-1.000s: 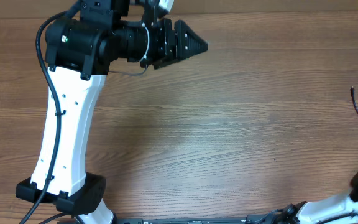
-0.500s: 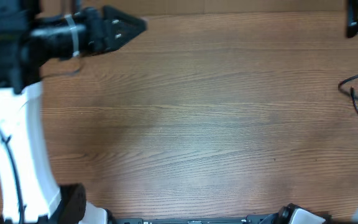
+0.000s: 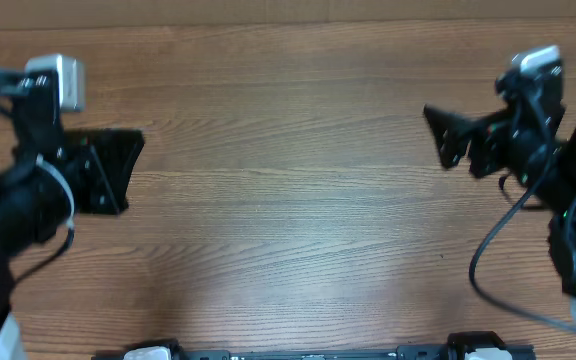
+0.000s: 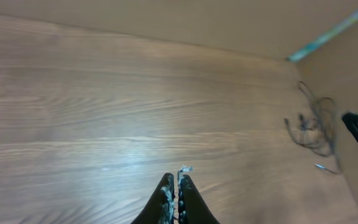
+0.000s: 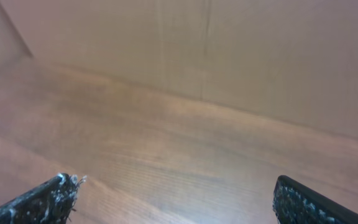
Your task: Untangle cables
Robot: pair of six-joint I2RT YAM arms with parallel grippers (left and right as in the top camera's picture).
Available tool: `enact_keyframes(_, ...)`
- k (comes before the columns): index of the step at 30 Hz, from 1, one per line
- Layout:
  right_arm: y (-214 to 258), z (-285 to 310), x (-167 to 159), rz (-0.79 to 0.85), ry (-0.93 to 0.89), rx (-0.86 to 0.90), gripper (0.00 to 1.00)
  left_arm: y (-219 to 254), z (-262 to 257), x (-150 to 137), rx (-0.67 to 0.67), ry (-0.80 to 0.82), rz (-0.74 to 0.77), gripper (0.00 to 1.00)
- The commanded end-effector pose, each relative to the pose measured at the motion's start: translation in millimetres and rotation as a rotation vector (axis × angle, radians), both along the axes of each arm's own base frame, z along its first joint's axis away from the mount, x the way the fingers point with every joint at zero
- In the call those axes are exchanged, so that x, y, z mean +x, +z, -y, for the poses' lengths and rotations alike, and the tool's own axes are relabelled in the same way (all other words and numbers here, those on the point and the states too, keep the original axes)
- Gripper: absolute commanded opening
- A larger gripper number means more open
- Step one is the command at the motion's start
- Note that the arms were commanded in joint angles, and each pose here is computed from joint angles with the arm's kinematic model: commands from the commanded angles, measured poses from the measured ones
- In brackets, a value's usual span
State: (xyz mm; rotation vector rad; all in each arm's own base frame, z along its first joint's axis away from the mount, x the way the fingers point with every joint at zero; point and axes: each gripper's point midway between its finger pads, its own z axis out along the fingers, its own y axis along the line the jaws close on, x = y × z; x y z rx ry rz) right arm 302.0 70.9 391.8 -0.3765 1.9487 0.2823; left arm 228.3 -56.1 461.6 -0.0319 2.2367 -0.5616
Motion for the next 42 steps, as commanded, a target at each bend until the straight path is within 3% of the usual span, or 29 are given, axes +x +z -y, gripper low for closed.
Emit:
enact_keyframes(1,-12,0,-15,-0.018,-0.046,-0.053,1.0,-10,-13,-9,0.038,0.081,-0.006,0.05)
enact_keyframes(6,-16,-11,-37,-0.018,-0.02,-0.009,1.0,-35,-11,-28,0.033,0.088,-0.007,0.05)
enact_keyframes(10,-17,9,-45,0.004,-0.119,-0.047,1.0,-70,-11,-30,0.003,0.108,-0.012,0.05)
enact_keyframes(13,-20,42,-32,0.049,-0.302,-0.125,1.0,-94,-14,-21,0.002,0.127,0.014,0.08)
enact_keyframes(16,-30,67,-10,0.102,-0.458,-0.17,1.0,-116,-30,7,0.045,0.2,0.071,0.13)
enact_keyframes(18,-46,65,2,0.096,-0.463,-0.162,1.0,-142,-32,24,0.049,0.203,0.046,0.15)
enact_keyframes(22,-65,63,11,0.054,-0.48,-0.128,1.0,-181,-27,30,0.026,0.173,-0.059,0.16)
enact_keyframes(28,-76,60,26,0.03,-0.475,-0.138,1.0,-174,-16,39,-0.019,0.116,-0.024,0.22)
enact_keyframes(30,-87,59,31,-0.008,-0.471,-0.155,1.0,-165,-5,41,-0.061,0.06,0.012,0.29)
enact_keyframes(32,-98,58,34,-0.045,-0.468,-0.171,1.0,-155,7,41,-0.108,-0.008,0.043,0.65)
enact_keyframes(33,-104,58,36,-0.065,-0.467,-0.18,1.0,-150,15,39,-0.136,-0.048,0.057,0.91)
enact_keyframes(35,-116,57,42,-0.099,-0.464,-0.195,1.0,-140,29,35,-0.191,-0.133,0.082,1.0)
enact_keyframes(42,-156,54,59,-0.21,-0.453,-0.243,1.0,-107,68,11,-0.352,-0.409,0.159,0.98)
